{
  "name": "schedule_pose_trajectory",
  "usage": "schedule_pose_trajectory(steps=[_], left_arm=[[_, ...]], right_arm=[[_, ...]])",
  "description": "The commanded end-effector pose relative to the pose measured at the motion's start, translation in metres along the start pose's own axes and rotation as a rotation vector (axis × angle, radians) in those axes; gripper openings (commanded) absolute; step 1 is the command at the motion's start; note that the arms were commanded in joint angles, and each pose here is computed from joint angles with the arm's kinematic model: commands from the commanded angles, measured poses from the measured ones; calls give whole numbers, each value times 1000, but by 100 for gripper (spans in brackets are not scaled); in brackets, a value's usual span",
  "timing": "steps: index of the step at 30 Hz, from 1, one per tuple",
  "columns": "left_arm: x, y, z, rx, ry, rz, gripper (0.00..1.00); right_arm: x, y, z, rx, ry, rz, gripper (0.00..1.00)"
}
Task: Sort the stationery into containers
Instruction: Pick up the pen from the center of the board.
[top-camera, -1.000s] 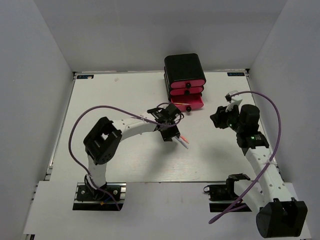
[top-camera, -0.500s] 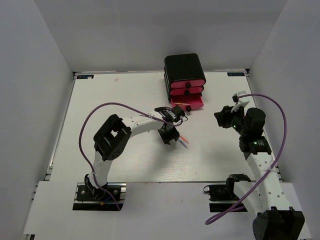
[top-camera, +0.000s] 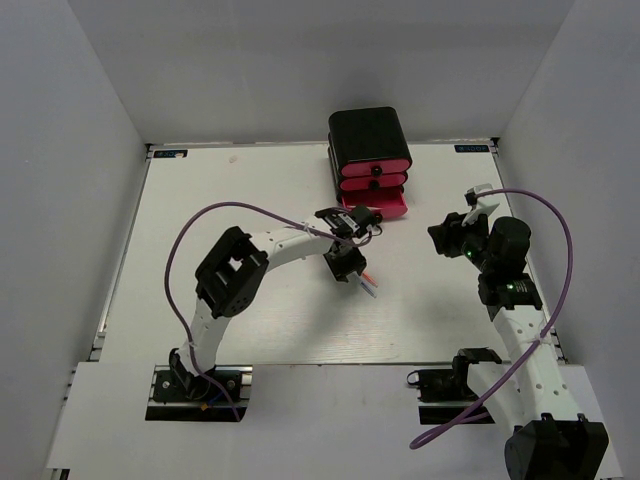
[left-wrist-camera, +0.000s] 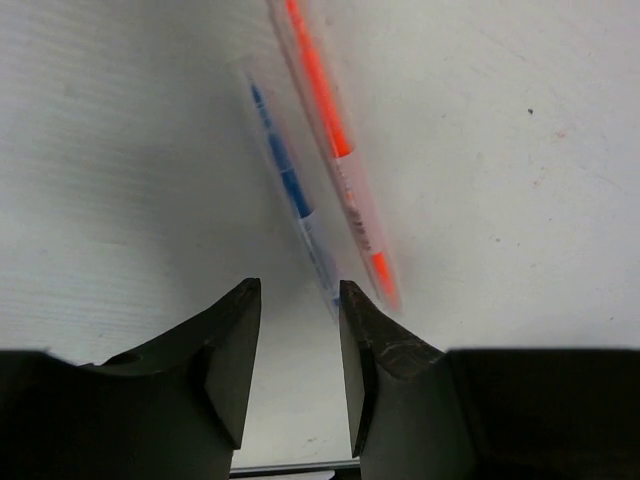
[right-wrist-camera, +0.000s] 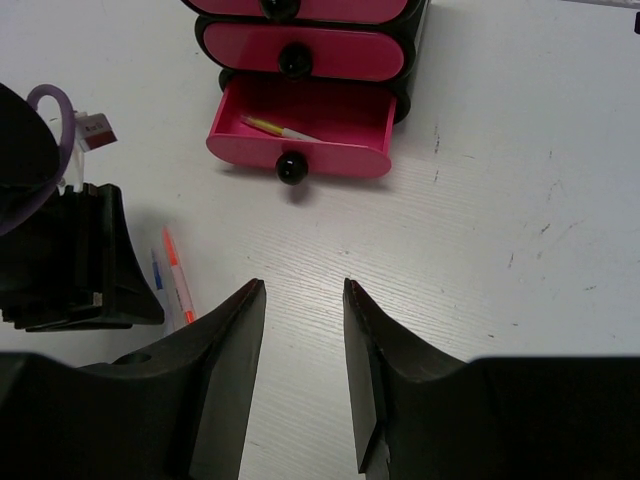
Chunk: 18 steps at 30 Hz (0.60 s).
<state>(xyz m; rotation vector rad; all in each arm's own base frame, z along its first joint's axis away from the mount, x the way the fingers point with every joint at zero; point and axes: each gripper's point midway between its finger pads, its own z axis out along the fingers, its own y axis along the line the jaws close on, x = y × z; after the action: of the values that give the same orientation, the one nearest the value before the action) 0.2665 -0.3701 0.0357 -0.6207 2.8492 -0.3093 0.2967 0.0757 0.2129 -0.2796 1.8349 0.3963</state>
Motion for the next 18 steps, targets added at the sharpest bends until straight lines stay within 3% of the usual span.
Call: schedule_pose_trajectory(steps=[1, 11, 18], left_arm=[[-4, -11, -2, 1, -23, -10, 48], [-5, -11, 7, -44, -21, 4, 49], [10, 26, 18, -204, 57, 75, 45]], right_arm=[[-15, 0, -2, -2, -61, -19, 43], [-17, -1, -3, 7, -67, -18, 43], [-18, -1, -5, 12, -75, 4, 43]])
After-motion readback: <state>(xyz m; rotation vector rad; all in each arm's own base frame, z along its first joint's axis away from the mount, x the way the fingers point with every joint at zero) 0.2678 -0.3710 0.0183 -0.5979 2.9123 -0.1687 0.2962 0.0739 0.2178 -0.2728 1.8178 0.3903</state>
